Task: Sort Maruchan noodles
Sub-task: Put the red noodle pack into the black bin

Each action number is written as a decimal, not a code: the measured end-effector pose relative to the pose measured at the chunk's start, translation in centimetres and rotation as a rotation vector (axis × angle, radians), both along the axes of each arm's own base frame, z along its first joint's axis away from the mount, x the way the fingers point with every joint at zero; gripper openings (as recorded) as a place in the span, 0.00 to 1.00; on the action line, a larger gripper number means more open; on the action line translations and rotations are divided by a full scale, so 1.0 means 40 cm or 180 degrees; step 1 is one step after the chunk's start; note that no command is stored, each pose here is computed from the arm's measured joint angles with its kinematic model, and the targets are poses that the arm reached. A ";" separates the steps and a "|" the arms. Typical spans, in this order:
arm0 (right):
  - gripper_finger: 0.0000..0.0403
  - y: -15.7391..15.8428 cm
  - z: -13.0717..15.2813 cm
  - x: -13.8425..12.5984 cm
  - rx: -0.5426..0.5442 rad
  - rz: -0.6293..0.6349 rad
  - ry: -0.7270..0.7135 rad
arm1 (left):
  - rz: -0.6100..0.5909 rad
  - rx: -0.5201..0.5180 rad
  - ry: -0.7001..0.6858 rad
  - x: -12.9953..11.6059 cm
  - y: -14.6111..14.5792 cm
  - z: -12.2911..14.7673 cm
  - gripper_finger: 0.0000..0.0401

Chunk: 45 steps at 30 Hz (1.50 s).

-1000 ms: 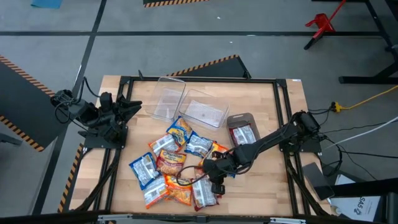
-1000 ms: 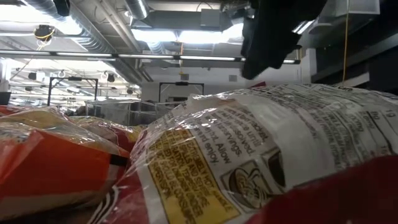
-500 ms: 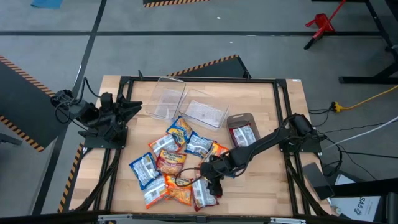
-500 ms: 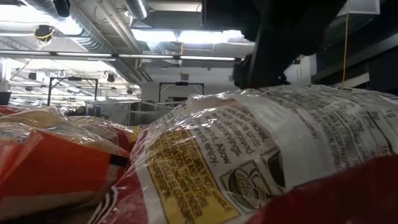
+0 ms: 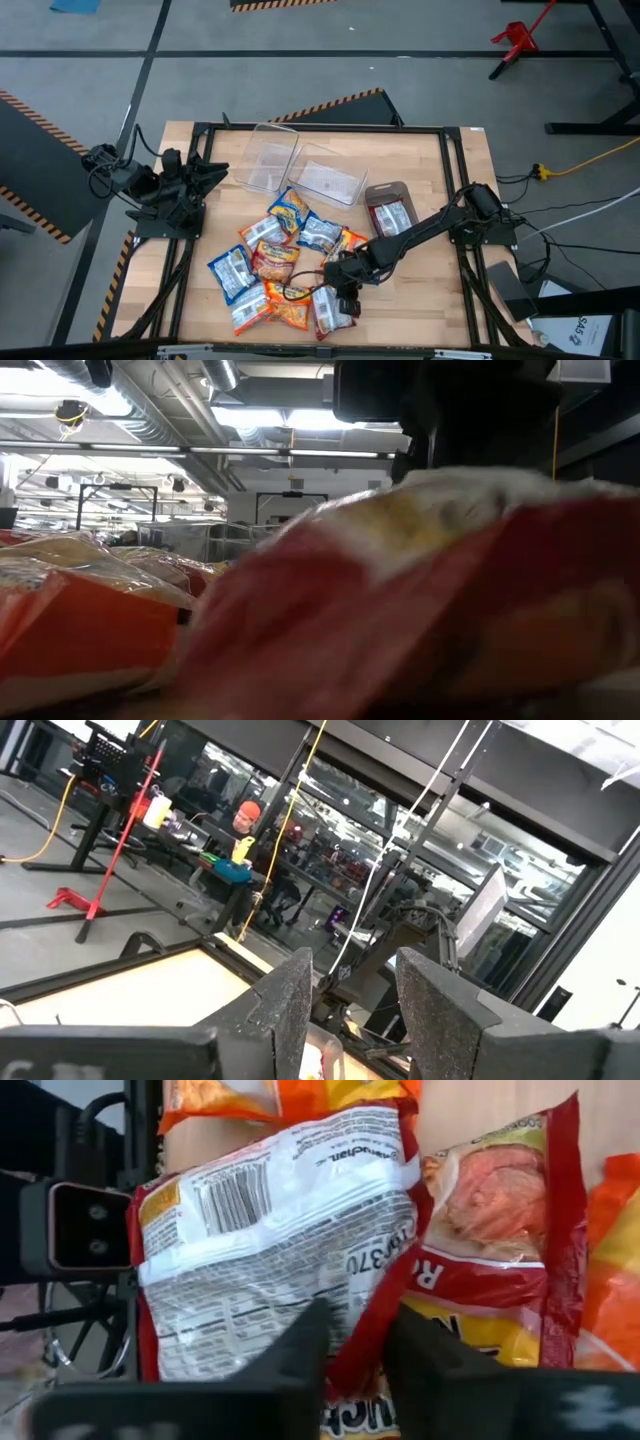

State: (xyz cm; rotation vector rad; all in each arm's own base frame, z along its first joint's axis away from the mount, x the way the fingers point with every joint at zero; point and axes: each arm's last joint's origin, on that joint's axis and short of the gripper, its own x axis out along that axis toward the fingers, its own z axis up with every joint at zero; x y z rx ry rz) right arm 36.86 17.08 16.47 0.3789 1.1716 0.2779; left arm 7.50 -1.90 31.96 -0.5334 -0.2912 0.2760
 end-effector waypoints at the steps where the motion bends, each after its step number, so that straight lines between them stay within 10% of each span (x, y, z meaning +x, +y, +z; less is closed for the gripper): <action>1: 0.11 0.000 0.000 0.000 0.0021 0.0016 0.0012 | 0.0000 -0.0002 -0.0002 0.000 0.000 0.000 0.35; 27: 0.00 -0.059 0.174 0.003 -0.0008 -0.0112 -0.0202 | 0.0065 0.0018 0.0032 0.000 0.001 -0.001 0.35; 45: 0.00 -0.320 0.457 -0.284 -0.1024 -0.0687 0.0025 | 0.0255 0.0006 0.0118 -0.001 0.005 -0.006 0.35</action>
